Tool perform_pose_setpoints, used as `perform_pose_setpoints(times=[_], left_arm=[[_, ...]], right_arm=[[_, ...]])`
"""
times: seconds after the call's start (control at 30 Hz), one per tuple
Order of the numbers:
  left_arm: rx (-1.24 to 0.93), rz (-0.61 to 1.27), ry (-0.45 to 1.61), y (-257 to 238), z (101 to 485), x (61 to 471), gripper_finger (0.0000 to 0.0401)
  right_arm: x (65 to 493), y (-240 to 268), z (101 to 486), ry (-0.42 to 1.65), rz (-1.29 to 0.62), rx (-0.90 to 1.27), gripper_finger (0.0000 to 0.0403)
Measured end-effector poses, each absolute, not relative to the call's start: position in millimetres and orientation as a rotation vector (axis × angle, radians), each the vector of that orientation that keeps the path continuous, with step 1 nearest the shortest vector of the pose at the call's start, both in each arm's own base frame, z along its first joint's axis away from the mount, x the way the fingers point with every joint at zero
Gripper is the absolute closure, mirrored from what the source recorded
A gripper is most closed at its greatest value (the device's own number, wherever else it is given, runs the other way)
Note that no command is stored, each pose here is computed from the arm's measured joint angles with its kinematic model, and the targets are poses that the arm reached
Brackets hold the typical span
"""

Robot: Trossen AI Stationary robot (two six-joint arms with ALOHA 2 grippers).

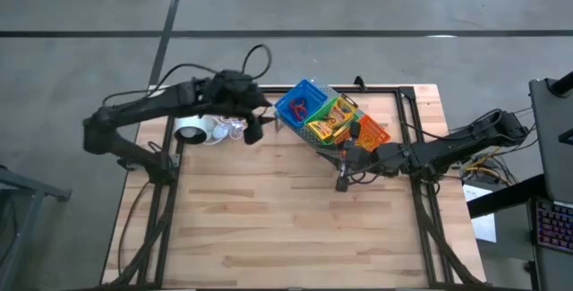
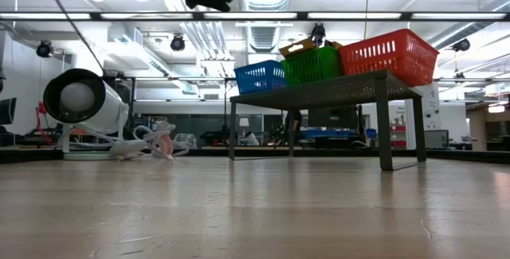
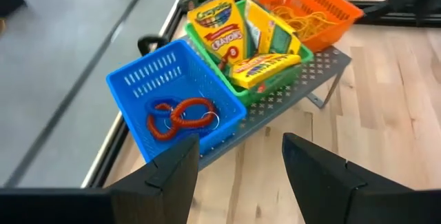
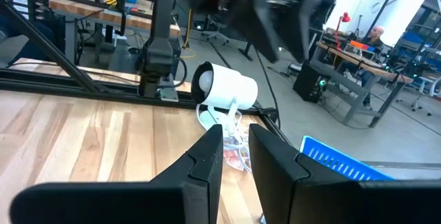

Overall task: Pick & Place Office Desk Supplies
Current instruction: Return to Home Position

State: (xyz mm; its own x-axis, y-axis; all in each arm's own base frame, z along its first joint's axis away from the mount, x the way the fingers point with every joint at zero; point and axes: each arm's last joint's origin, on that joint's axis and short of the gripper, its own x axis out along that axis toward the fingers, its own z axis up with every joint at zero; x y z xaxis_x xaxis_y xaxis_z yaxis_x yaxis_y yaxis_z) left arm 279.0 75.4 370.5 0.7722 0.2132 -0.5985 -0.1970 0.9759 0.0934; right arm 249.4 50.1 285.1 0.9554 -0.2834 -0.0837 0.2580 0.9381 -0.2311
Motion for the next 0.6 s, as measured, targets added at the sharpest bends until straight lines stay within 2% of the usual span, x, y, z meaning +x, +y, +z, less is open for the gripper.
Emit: perform_pose_setpoints(times=[0.4,0.6], left_arm=[[0.139,0.204,0.336,51.1,316.0,208.7,0.0191],[0.261,0.056,0.152,38.3,293.9,175.6,0.0192]], right_arm=[[249.3,50.1,285.2,0.116,-0.277,-0.22,0.0335],[249.3,50.1,285.2,0.116,-0.277,-0.22,0.0335]])
